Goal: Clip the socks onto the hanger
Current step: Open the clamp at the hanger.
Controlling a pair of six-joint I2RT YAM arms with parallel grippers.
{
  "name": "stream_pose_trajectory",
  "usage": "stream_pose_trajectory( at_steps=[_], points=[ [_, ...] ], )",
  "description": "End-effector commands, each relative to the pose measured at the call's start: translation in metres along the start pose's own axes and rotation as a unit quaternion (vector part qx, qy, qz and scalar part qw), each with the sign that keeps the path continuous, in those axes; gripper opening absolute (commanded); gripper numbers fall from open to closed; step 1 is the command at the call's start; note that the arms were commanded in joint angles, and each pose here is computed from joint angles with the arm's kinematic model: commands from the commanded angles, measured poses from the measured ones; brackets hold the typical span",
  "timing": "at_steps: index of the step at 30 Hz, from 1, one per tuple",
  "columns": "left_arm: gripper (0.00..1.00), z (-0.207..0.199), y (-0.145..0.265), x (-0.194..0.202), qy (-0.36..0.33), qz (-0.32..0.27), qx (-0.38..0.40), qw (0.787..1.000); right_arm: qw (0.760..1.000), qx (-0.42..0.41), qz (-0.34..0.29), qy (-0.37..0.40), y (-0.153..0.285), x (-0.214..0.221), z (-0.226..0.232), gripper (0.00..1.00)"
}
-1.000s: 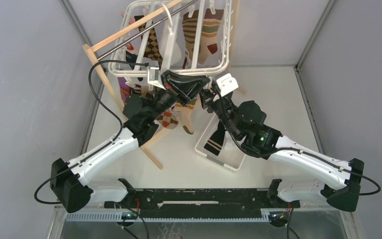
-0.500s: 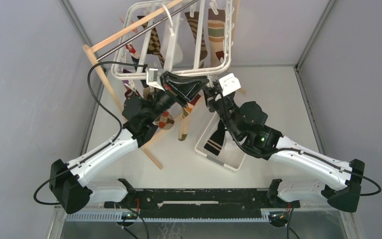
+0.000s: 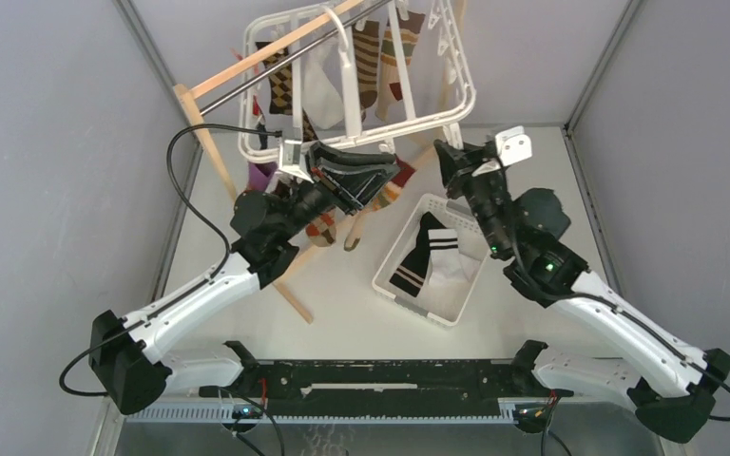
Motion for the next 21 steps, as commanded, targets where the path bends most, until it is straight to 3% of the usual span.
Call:
stream_pose_trajectory(
  at_steps=[1,14,21],
  points=[
    [0.38,-0.003,0.007,-0.010,-0.009,-0.014,0.000,1.000,0.998,0.004,-0.033,-0.056,0.013,-0.024,-0.014,0.00],
    [0.47,-0.002,0.004,-0.008,-0.008,-0.012,0.000,1.000,0.999,-0.011,-0.013,-0.051,0.006,-0.013,-0.016,0.00],
    [0.70,-0.001,-0.014,-0.010,0.029,0.017,0.001,0.999,0.998,-0.039,-0.003,-0.039,0.002,-0.009,-0.014,0.00]
  ],
)
Point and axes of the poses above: each gripper's point midway between its finger pads, its own y axis back along the fingers, its own z axis along the line the jaws close on, x = y × z, the point moved 7 cm from there along y, back along the fingers, and after that the axes turned 12 degrees about -y, right-handed, at the moved point
